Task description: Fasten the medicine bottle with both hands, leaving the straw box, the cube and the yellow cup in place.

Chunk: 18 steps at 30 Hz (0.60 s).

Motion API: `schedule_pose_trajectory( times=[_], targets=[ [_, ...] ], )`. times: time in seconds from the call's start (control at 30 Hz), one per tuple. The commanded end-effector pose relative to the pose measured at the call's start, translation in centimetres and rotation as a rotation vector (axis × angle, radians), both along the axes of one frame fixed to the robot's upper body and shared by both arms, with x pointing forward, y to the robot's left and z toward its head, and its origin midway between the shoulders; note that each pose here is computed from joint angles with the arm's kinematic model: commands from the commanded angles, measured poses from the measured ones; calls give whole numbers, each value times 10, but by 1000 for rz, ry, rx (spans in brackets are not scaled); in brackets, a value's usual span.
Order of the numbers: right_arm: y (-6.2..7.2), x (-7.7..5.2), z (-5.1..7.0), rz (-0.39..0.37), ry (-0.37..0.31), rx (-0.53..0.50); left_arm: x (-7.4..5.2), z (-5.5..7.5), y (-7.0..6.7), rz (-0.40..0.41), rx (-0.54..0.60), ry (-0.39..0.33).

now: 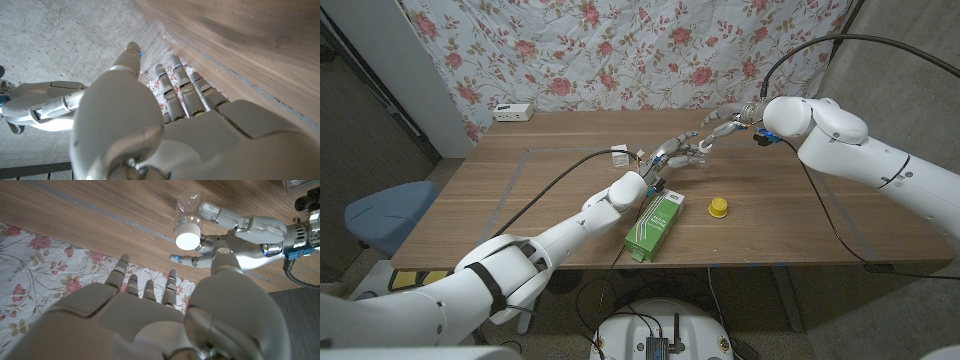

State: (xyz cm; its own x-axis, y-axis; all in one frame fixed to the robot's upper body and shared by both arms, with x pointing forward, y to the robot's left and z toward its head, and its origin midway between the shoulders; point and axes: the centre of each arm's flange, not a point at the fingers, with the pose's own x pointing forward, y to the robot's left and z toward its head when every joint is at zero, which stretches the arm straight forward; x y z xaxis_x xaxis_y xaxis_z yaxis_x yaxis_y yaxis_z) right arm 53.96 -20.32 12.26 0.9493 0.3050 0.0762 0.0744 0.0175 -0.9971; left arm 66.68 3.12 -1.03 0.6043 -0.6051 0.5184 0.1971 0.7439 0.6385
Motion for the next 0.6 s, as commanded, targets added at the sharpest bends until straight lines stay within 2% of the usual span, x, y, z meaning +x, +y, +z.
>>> schedule_pose_trajectory(
  times=[0.03,0.6],
  targets=[
    [2,5,-5,-29,-5,-33,-1,0,-1,7,1,3],
    [5,12,-12,-44,-13,-20,4,1,-5,-2,-1,3]
  ],
)
